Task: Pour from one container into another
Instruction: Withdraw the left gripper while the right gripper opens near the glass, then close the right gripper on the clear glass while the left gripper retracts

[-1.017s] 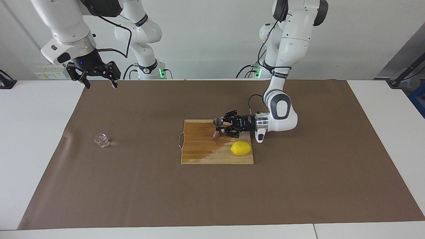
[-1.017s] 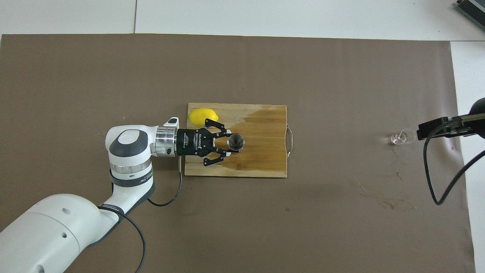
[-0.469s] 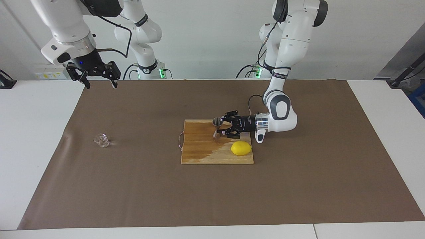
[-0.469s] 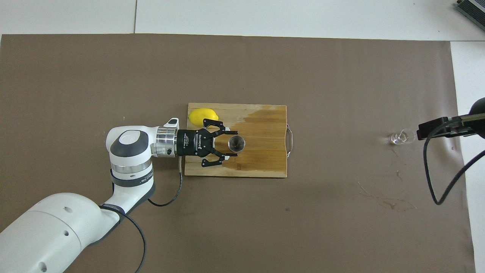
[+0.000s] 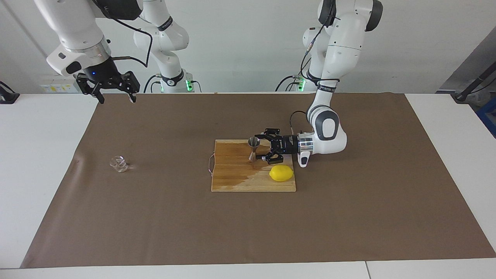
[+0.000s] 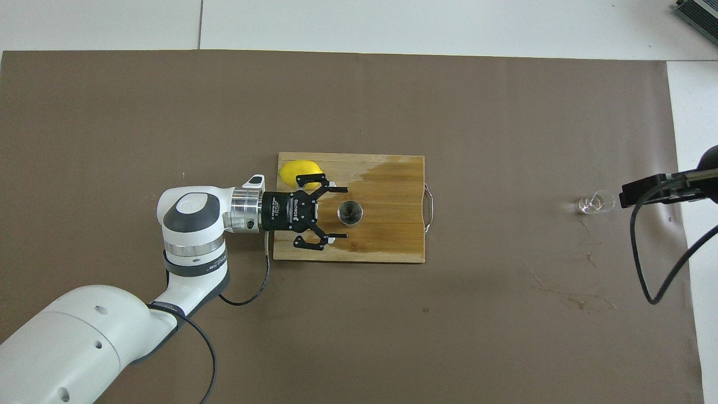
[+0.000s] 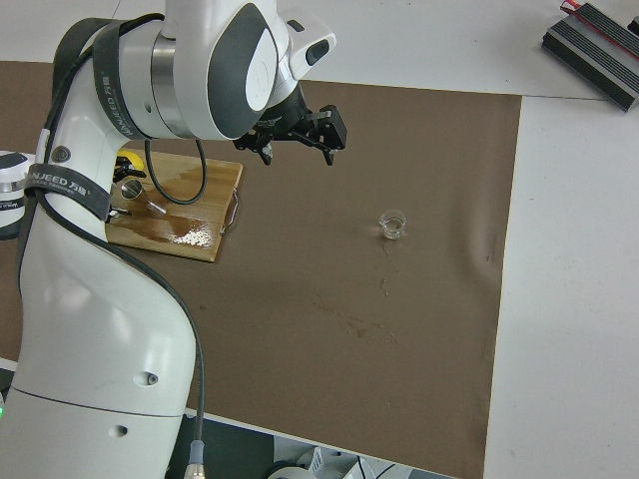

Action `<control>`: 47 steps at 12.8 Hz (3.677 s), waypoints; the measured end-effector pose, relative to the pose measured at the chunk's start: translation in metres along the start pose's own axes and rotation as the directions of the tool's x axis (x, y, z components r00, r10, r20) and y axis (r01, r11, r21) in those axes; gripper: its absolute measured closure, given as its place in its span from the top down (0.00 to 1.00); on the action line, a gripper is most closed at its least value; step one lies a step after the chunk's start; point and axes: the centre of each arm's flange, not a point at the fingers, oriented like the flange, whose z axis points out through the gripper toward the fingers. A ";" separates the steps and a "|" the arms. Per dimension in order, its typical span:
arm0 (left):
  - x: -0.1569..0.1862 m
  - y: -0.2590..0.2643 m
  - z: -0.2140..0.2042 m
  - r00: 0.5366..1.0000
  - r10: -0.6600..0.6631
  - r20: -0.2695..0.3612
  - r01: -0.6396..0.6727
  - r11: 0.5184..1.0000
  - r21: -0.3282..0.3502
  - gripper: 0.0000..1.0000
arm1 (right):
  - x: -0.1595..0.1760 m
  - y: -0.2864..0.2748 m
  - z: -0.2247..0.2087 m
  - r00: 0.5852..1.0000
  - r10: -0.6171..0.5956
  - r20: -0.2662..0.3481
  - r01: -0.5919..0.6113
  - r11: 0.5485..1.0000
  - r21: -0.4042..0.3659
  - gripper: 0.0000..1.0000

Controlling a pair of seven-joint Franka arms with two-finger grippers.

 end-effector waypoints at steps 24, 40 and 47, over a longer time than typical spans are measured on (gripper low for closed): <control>-0.049 0.058 -0.191 0.974 0.167 -0.151 -0.145 0.979 0.144 1.00 | 0.032 0.162 0.103 0.798 -0.549 -0.249 0.598 0.774 0.207 1.00; -0.234 0.080 -0.264 0.336 0.889 -0.312 -0.375 0.430 0.821 1.00 | 0.019 0.270 0.305 0.325 -0.641 -0.695 0.934 0.334 0.129 1.00; -0.280 0.083 -0.244 0.034 0.990 -0.134 -0.229 0.138 0.964 1.00 | 0.020 0.255 0.366 0.202 -0.556 -0.806 0.969 0.230 0.084 1.00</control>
